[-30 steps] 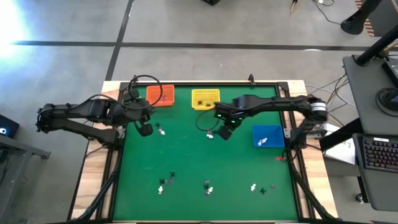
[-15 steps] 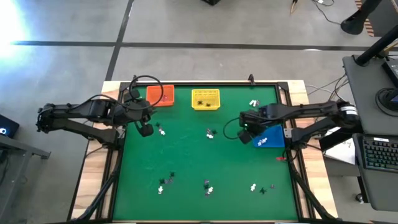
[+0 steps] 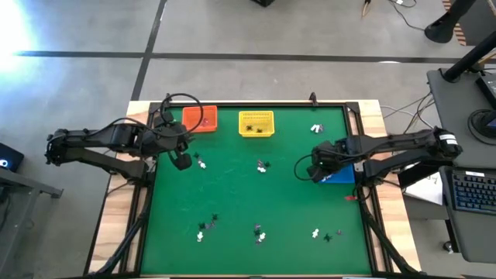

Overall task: Sort Halloween decoration
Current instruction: Put the white skeleton toy into the blue basket

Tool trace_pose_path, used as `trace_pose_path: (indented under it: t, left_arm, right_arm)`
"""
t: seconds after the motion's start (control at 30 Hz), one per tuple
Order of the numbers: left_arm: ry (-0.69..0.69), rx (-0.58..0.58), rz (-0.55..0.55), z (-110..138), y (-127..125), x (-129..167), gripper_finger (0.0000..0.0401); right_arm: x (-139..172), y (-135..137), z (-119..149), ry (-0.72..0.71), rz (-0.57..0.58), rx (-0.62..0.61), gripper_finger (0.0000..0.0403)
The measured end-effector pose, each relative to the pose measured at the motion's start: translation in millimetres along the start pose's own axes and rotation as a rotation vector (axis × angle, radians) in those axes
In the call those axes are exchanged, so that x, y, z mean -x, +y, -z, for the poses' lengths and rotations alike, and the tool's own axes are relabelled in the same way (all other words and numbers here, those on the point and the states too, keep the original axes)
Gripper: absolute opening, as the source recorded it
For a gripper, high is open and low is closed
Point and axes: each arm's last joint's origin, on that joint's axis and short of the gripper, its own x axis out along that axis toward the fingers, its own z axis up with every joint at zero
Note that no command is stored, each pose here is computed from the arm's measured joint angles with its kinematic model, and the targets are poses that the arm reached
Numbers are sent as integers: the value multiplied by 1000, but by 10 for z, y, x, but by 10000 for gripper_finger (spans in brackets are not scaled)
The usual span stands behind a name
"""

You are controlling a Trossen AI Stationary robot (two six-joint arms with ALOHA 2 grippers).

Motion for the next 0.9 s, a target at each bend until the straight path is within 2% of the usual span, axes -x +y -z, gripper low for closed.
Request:
trace_pose_path:
  t: [0.3,0.63,0.9]
  left_arm:
    - [29,82,-9,-13,-49,-75,41]
    - [98,70,-28,-21,-146,-232,41]
    - [97,93,-29,-31,-155,-242,64]
  right_arm:
    - [-75,-108,61,45,61,28,13]
    - [-173,-174,95,54,109,-32,14]
    - [-175,-175,95,53,109,-42,65]
